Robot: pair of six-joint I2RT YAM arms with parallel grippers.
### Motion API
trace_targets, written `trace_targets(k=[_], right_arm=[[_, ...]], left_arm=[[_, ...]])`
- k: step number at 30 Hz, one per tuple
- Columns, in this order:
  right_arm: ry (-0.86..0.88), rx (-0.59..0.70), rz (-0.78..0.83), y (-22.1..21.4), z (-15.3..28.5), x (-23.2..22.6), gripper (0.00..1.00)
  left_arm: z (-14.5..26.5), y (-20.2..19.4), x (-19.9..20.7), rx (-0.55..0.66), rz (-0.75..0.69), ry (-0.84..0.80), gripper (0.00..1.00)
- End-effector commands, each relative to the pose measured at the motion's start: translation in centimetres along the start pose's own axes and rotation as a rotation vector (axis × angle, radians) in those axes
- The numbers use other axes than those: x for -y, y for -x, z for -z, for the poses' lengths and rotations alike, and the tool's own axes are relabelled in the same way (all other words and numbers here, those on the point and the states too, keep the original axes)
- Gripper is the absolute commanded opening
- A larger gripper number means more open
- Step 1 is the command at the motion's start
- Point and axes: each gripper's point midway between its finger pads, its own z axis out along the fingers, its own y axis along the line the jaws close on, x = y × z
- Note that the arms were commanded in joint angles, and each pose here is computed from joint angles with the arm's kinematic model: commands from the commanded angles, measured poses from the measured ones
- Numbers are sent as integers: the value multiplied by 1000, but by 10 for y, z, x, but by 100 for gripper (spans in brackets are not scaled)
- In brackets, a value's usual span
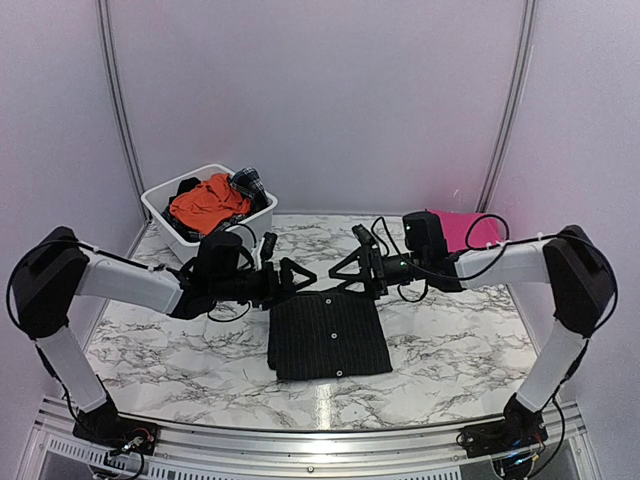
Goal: Fold and stack the mixed laundry pile
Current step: Pick up the square-folded shirt from the center of the board.
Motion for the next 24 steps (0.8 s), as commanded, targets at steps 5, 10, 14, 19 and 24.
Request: trace_targets(k=[5, 10, 14, 19, 24], right_arm=[[-104, -32, -93, 13, -19, 102, 93], [-122, -73, -145, -10, -28, 120, 92], [-80, -47, -106, -2, -23, 77, 91], [-93, 61, -31, 23, 13, 12, 91], [-182, 110, -50, 5, 55, 7, 91]], left_arm=[[-36, 3, -75, -13, 39, 179, 99], [-23, -4, -102, -10, 28, 280, 99], [3, 8, -72, 1, -146, 314, 99], [29, 1, -22, -53, -542, 435, 99], [16, -51, 23, -201, -904, 415, 99]])
